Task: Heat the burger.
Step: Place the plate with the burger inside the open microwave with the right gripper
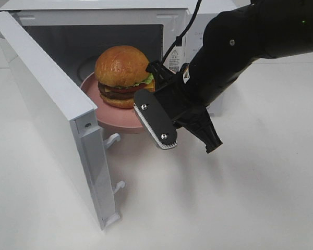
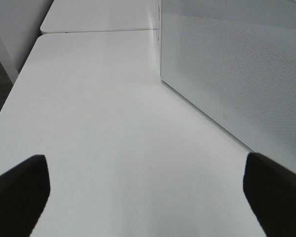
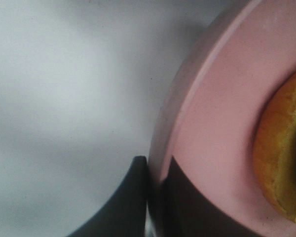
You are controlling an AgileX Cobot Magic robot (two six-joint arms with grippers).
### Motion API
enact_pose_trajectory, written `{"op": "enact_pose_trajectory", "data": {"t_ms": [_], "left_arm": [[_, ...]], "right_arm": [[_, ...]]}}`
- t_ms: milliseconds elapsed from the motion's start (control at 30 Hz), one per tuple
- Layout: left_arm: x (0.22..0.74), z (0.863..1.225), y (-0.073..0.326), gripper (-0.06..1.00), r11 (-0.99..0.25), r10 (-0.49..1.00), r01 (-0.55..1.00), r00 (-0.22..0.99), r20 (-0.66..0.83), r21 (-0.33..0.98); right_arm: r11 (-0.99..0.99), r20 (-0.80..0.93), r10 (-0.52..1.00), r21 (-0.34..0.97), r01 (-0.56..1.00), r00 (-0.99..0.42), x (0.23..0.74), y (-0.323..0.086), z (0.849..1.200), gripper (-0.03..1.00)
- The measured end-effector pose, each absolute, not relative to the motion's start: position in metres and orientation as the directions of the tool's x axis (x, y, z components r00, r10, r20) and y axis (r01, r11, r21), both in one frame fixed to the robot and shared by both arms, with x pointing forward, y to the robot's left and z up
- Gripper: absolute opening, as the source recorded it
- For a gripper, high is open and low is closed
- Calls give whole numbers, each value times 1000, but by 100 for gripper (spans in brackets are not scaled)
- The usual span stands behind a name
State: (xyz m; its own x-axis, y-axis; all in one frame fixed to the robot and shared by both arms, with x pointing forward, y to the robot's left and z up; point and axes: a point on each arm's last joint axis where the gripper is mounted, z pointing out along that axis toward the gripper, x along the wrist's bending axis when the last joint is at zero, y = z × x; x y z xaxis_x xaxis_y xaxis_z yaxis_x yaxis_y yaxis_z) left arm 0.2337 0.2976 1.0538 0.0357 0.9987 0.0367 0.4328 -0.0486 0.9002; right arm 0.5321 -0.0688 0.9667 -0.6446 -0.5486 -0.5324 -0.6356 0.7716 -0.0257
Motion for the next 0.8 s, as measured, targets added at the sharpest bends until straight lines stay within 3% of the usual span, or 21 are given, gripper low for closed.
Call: {"op": "enact_pose_trajectory", "data": {"t_ms": [800], "left_arm": [[234,1054,298,99,-49,999,433,36,37,900]], "right_arm": [[788,-519,-511,34,-614,-685,565,-36,960,4]]}}
